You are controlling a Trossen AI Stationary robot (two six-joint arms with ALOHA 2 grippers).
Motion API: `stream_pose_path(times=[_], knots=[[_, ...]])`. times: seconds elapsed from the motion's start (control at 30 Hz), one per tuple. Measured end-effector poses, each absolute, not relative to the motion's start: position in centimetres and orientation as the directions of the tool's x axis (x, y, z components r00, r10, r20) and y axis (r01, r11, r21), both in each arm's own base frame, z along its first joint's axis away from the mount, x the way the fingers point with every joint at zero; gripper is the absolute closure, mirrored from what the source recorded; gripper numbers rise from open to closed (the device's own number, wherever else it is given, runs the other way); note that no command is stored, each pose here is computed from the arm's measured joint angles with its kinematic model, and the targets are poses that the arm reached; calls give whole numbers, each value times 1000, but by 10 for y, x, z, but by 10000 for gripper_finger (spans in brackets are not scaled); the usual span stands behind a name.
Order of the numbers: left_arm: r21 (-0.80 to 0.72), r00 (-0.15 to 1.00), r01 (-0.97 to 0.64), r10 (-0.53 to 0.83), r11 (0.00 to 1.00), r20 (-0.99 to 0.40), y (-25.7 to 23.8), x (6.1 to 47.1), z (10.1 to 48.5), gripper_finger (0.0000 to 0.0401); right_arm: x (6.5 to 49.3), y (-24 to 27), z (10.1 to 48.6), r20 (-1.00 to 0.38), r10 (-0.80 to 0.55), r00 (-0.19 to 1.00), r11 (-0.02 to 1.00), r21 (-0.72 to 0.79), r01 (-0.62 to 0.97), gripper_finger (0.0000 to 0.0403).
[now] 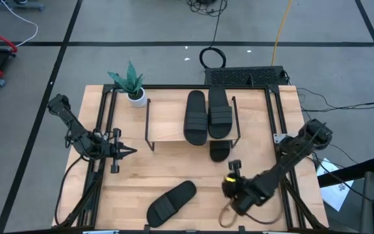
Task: Pick and place slides into the shelf
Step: Put the black slide under the shelf
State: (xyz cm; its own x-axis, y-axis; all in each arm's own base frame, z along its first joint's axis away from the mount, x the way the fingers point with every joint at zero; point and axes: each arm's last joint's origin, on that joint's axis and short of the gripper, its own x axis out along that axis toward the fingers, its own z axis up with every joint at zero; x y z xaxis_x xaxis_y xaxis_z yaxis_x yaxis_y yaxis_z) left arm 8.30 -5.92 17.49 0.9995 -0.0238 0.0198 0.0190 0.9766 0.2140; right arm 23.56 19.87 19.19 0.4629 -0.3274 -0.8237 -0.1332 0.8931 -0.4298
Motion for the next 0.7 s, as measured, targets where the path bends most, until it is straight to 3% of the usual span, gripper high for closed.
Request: stream_pose_path(times=[0.07,0.2,0.3,0.37,0.53,0.7], knots=[[214,1000,19,-24,977,20,-59,83,175,390,227,209,193,-842,-213,495,907,-360,-221,393],[212,1000,19,-24,977,20,-59,83,175,395,214,224,186,-841,106,531,915,-127,-383,397],[215,1000,19,-24,976,20,-59,83,175,399,210,229,178,-750,349,562,838,-19,-546,401],[214,1000,19,-23,977,20,-59,83,175,396,209,225,177,-641,457,617,789,-30,-614,402],[214,1000,20,-24,977,17,-59,83,174,390,204,185,200,-340,524,781,776,-187,-602,402],[222,999,50,-54,974,10,-60,83,174,399,173,132,233,-82,550,831,796,-247,-552,402]])
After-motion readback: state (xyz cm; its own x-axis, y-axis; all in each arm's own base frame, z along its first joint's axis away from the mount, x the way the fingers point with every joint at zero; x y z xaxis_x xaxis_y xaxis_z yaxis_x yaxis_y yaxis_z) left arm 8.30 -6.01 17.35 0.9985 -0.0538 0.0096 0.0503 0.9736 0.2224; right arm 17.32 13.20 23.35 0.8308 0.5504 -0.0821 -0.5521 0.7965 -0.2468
